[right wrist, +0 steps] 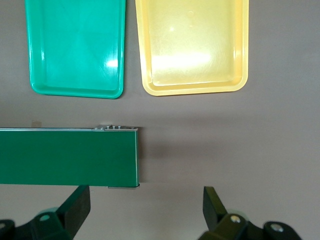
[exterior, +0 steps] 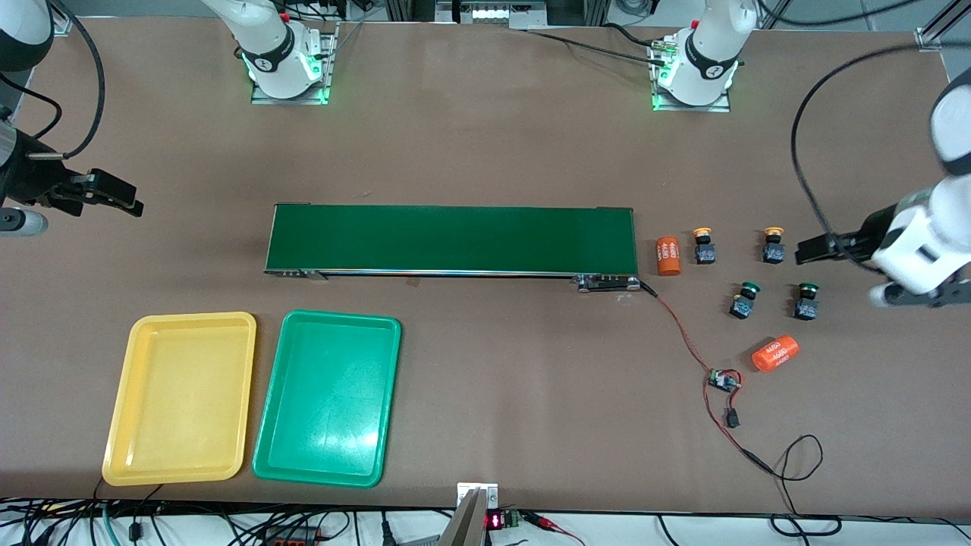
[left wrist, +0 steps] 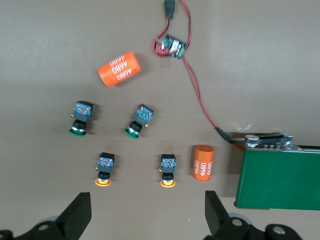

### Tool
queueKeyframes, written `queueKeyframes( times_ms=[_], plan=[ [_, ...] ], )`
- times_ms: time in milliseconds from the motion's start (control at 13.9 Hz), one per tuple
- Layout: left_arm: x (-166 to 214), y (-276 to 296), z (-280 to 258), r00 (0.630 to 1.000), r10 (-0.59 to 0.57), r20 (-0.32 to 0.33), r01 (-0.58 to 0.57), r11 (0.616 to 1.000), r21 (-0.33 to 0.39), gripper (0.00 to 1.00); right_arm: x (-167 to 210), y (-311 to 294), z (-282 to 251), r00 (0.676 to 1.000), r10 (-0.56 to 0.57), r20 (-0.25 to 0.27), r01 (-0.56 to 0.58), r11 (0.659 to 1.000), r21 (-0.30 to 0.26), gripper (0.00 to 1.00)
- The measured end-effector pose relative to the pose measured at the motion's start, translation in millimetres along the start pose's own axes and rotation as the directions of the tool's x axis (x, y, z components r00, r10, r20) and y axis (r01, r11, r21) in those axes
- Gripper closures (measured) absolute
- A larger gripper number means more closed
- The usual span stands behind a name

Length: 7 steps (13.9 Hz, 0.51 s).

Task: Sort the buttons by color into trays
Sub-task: 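Reach down and grasp a green-capped button with the left gripper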

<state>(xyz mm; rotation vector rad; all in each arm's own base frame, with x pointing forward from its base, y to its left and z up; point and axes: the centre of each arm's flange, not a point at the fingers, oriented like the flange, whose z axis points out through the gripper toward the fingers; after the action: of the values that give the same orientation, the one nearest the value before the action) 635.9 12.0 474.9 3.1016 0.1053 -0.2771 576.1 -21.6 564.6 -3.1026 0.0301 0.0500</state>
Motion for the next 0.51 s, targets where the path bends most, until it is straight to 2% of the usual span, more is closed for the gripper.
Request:
queueKeyframes(
  times_ms=[361, 505],
  plan=[
    [24.7, 6.4, 65.0, 0.995, 0.006, 0.096, -0.007, 1.0, 0.009, 0.0, 0.0, 0.1, 0.1, 1.0, 0.0, 0.0, 0.0, 1.0, 0.0, 0.0],
    [36.4, 4.4, 91.9, 0.995, 0.002, 0.098, -0.003, 1.0, 0.011, 0.0, 0.0, 0.1, 0.1, 1.0, 0.0, 0.0, 0.0, 1.0, 0.0, 0.0]
  ],
)
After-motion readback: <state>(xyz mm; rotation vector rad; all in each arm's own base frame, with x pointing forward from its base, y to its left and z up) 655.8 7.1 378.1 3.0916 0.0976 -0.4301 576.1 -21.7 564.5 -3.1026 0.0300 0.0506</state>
